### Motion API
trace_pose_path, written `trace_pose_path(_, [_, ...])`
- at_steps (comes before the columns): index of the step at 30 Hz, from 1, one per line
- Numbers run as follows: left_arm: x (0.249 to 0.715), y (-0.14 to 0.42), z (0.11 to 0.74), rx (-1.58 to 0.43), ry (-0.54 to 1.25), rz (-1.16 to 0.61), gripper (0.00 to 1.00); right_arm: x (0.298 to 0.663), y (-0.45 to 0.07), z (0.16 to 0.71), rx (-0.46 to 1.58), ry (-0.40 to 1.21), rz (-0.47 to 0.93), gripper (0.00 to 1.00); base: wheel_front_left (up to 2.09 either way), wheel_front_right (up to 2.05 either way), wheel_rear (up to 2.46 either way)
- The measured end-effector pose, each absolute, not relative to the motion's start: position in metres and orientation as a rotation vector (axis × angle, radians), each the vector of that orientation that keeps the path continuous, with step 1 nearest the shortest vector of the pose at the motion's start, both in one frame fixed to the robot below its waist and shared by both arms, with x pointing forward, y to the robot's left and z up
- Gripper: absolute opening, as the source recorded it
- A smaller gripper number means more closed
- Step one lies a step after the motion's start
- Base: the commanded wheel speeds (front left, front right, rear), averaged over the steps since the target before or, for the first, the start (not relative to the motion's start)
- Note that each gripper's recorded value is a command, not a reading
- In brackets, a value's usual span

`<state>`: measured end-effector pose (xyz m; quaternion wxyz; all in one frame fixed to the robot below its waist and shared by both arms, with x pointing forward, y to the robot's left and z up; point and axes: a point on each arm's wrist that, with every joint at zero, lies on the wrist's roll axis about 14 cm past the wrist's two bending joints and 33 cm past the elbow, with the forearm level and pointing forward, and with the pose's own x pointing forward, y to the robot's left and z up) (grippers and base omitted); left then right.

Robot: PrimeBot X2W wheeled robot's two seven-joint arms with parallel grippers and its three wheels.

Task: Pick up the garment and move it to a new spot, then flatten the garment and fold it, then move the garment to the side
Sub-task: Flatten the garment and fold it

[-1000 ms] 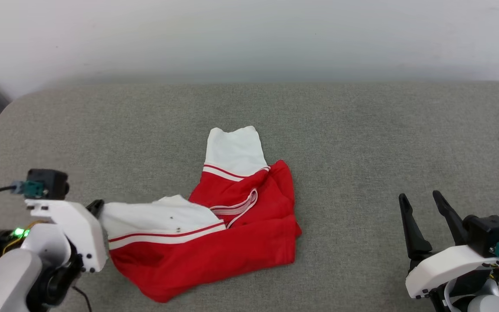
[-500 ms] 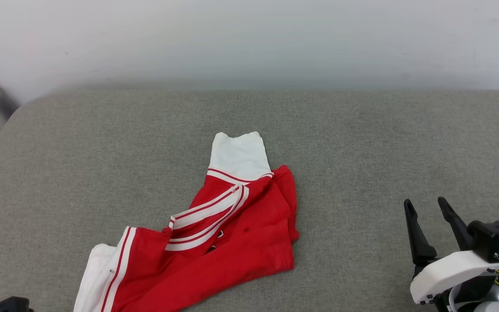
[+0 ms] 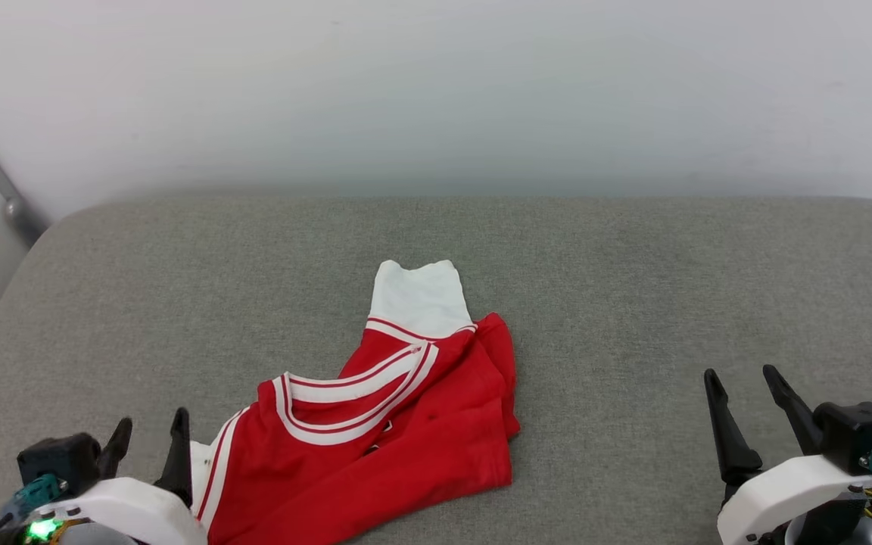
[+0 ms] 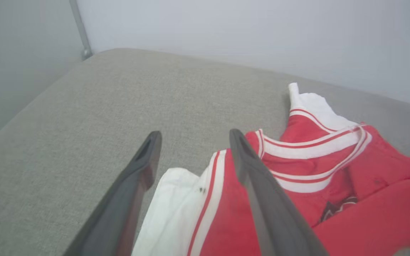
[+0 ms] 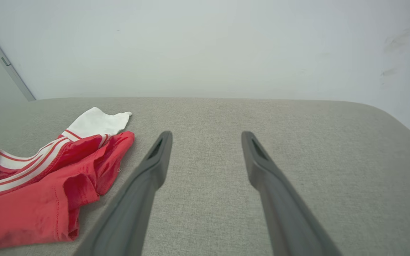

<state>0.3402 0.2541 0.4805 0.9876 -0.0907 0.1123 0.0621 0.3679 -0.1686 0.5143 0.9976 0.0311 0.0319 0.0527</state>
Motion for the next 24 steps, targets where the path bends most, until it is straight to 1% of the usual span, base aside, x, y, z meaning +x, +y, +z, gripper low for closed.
trace_pose_path(6, [0.356,0.218,0.526,-0.136,0.019,0.023,1.0,0.362,-0.173,0.518,0.06,0.058,0.094,1.0,0.0,0.0,0.0])
trace_pose_path(11, [0.359,0.199,0.55,-0.105,-0.086,-0.016,1.0,0.358,-0.178,0.519,0.06,0.055,0.08,1.0,0.0,0.0,0.0])
trace_pose_path(16, [0.352,0.188,0.559,-0.082,-0.136,-0.02,1.0,0.358,-0.186,0.516,0.073,0.067,0.054,1.0,0.0,0.0,0.0])
trace_pose_path(19, [0.347,0.188,0.558,-0.072,-0.14,-0.015,1.0,0.362,-0.191,0.505,0.107,0.113,0.041,1.0,0.0,0.0,0.0])
trace_pose_path(24, [0.341,0.195,0.555,-0.062,-0.139,0.007,1.0,0.386,-0.177,0.496,0.14,0.192,0.078,1.0,0.0,0.0,0.0])
